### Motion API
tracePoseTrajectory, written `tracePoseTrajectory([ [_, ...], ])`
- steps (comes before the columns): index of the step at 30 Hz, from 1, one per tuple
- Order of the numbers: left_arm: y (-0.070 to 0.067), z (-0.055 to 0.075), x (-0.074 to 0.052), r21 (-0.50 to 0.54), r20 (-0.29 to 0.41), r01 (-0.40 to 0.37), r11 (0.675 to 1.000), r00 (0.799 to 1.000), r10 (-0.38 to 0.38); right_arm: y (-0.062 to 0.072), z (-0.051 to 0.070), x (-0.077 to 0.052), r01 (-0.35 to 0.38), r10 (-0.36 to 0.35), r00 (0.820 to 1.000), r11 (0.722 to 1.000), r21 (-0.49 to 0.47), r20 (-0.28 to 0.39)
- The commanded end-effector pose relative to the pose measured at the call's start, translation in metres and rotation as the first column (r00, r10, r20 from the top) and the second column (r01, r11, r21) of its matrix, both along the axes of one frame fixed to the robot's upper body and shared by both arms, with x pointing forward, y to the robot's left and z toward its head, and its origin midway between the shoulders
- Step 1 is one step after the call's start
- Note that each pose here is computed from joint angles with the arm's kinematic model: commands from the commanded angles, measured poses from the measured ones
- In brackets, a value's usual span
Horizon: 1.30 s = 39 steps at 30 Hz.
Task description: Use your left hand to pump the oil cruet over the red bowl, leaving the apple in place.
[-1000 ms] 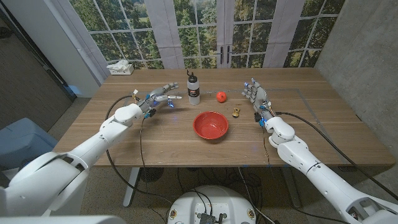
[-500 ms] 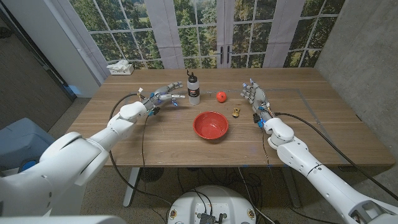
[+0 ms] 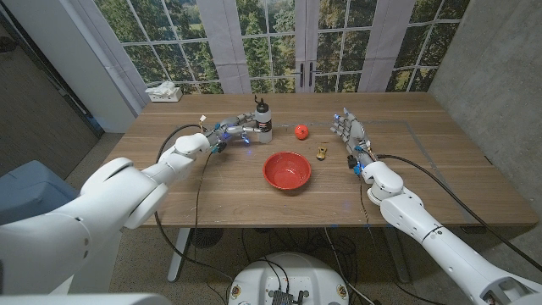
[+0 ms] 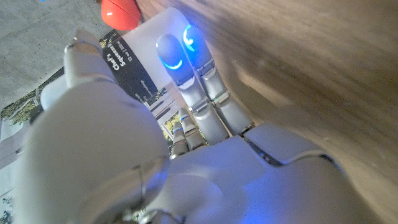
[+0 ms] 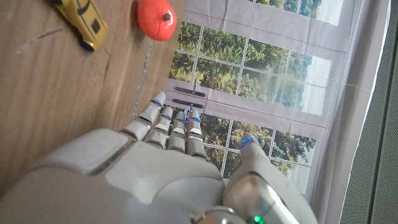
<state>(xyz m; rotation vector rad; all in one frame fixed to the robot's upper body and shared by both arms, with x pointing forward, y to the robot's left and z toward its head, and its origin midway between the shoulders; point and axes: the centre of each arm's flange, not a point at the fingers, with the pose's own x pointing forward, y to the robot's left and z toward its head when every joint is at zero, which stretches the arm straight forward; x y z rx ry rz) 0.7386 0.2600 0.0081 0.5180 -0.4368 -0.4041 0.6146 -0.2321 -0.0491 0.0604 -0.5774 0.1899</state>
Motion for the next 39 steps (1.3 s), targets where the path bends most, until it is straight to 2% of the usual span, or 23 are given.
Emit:
tracePoseTrajectory([
  [1,-0.035,0.017,0.008,0.043,-0.043,0.012,0.999,0.999,-0.01,-0.007,-0.002,-0.003,0.016,-0.016,1.0,1.0,0.017,0.004],
  [12,-0.055,0.024,0.01,0.07,-0.074,0.047,0.996,0.996,-0.041,-0.014,-0.006,-0.005,0.034,-0.034,0.999,0.999,0.03,0.001],
  [19,-0.059,0.026,0.011,0.026,-0.096,0.051,0.998,0.994,-0.048,-0.016,-0.007,-0.002,0.036,-0.036,0.999,0.999,0.031,-0.003],
  [30,-0.058,0.029,0.009,0.011,-0.069,0.061,0.998,0.996,-0.061,-0.017,-0.007,0.002,0.033,-0.033,0.999,0.999,0.036,-0.007],
  [39,-0.058,0.037,-0.002,0.032,0.021,0.121,0.992,0.992,-0.121,-0.018,-0.009,-0.001,0.031,-0.031,1.0,0.999,0.044,0.003],
])
